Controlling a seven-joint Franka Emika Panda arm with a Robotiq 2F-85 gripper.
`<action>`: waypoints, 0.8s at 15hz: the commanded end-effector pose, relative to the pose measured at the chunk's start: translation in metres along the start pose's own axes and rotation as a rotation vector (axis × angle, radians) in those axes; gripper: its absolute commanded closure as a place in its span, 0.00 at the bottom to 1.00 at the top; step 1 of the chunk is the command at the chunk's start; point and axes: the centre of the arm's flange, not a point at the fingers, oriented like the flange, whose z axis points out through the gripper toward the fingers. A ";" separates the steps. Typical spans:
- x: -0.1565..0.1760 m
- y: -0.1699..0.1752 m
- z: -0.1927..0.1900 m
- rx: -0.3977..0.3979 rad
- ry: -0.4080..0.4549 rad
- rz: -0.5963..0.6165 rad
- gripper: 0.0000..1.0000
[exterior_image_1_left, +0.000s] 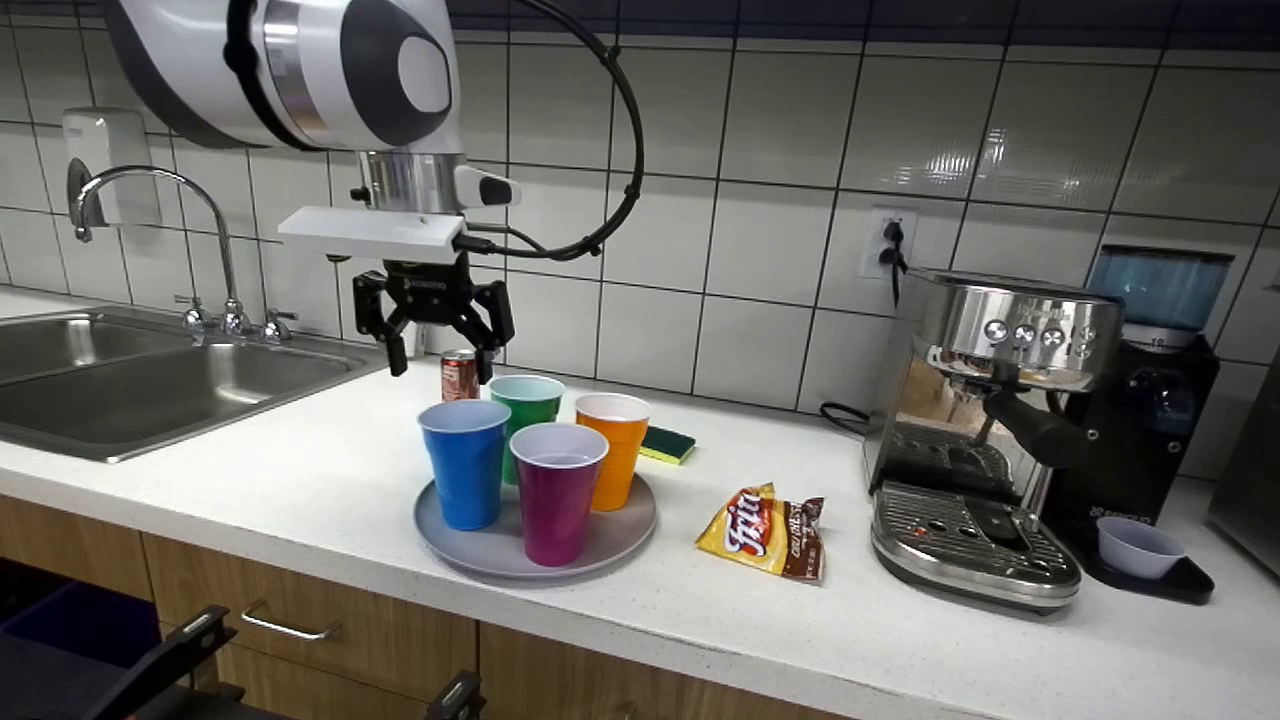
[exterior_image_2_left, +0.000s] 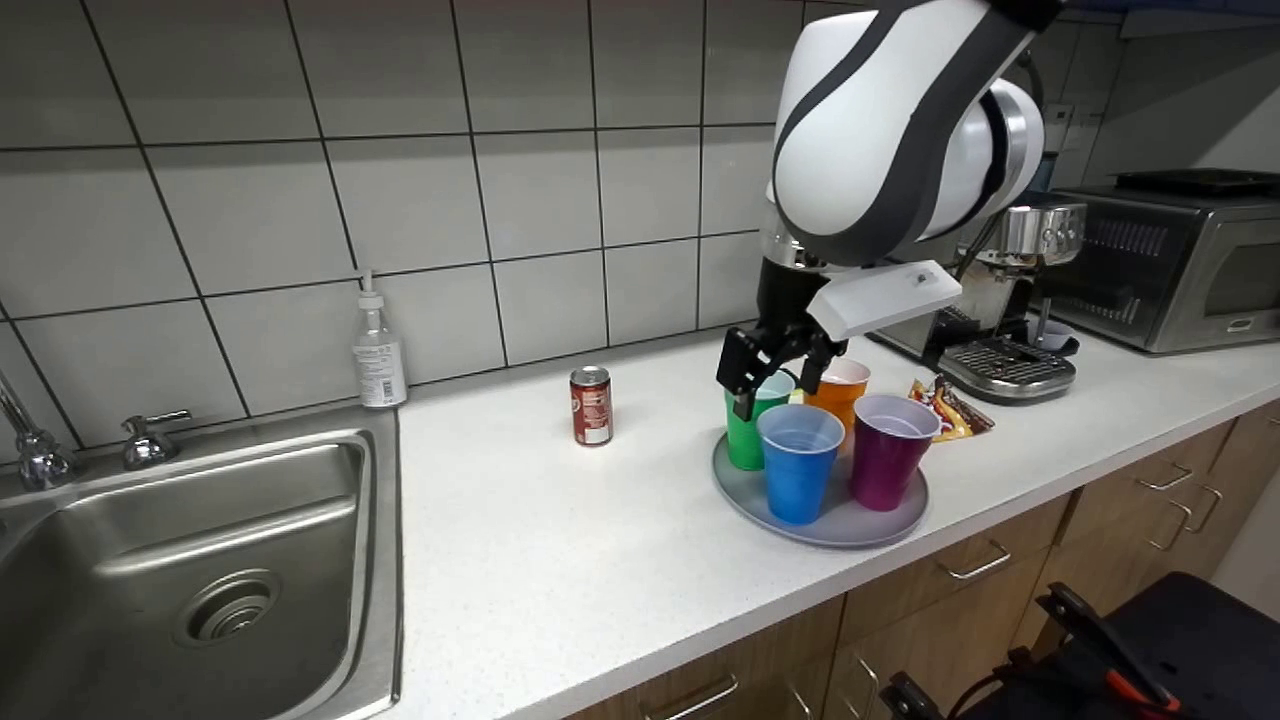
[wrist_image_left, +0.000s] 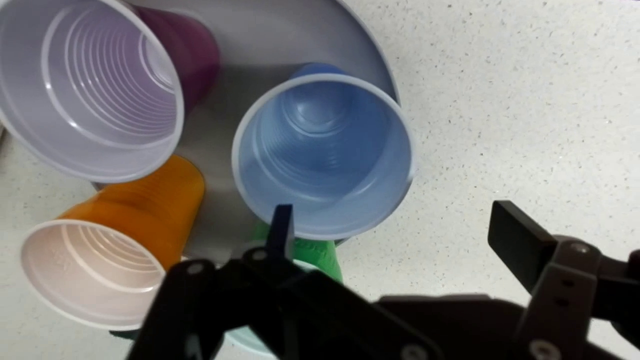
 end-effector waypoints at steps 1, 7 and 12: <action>-0.013 0.002 -0.025 -0.012 0.020 -0.003 0.00; -0.004 0.001 -0.017 -0.005 0.030 0.002 0.00; -0.005 0.001 -0.016 -0.005 0.028 0.002 0.00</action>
